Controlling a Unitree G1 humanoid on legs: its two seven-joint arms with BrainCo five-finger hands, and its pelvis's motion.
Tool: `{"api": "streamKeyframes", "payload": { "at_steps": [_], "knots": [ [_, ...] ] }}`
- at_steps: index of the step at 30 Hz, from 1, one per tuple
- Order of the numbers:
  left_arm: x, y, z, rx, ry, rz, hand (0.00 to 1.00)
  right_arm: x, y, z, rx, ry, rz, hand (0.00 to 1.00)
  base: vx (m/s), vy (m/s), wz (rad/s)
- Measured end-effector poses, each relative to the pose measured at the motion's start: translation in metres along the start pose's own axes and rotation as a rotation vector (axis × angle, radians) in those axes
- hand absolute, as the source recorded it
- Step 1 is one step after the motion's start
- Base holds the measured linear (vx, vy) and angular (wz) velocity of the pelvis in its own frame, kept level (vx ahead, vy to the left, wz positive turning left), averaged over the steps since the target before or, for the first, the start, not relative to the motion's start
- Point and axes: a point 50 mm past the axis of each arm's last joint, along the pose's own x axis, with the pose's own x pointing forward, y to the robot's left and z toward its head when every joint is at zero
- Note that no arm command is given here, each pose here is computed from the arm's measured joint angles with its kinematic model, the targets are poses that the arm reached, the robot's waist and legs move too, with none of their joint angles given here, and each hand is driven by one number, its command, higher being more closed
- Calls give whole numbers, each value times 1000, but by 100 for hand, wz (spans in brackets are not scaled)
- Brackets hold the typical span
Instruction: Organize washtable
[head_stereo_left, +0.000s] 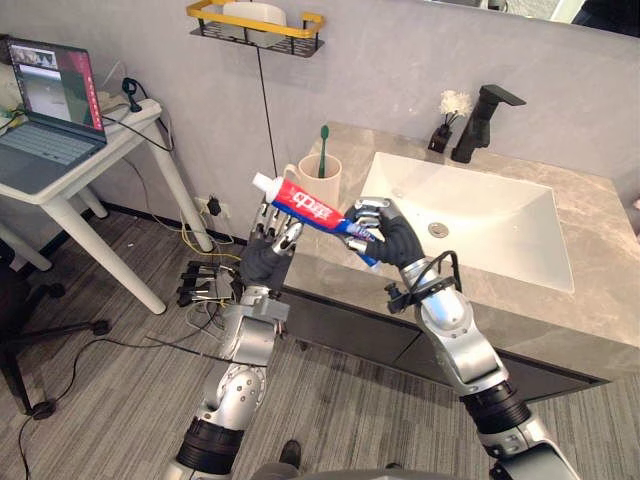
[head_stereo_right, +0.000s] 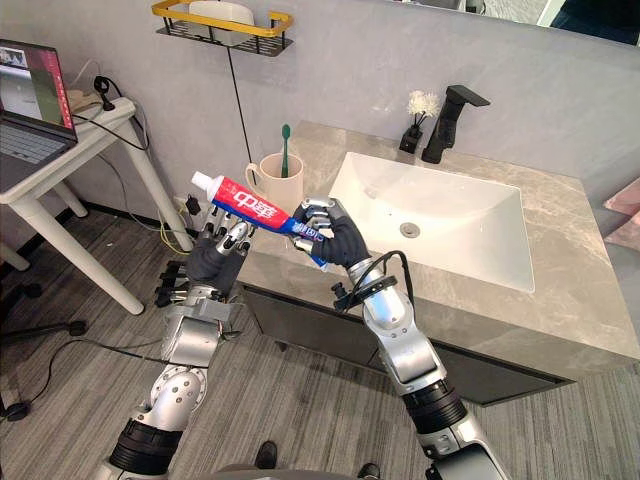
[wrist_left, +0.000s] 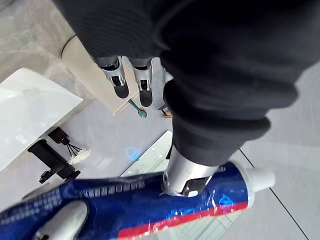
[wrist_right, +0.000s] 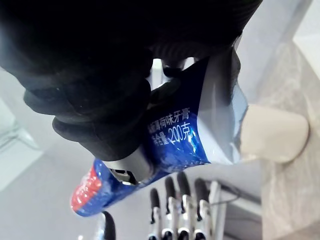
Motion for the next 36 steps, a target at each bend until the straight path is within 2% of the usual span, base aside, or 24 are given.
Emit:
{"api": "streamKeyframes", "payload": {
  "at_steps": [10, 11, 14, 29, 30, 36],
  "knots": [
    [0, -5, -5, -22, -2, -12, 0, -10, 23, -10, 112, 49, 43, 100, -4, 0, 1],
    [0, -6, -6, -23, 4, -17, 100, -13, 25, -13, 119, 66, 51, 100, 0, 0, 0],
    [0, -10, -9, -30, 14, -30, 100, -21, 37, -25, 124, 127, 129, 100, 4, -2, 2],
    [0, -11, -10, -47, 7, -24, 100, -25, 43, -30, 171, 148, 113, 100, -8, -2, -3],
    [0, -11, -10, -47, 7, -24, 100, -25, 43, -30, 172, 148, 114, 0, 0, 0, 0],
    [1, -9, -6, -37, -7, -14, 100, -31, 44, -35, 189, 174, 122, 0, -1, 0, -1]
  ]
}}
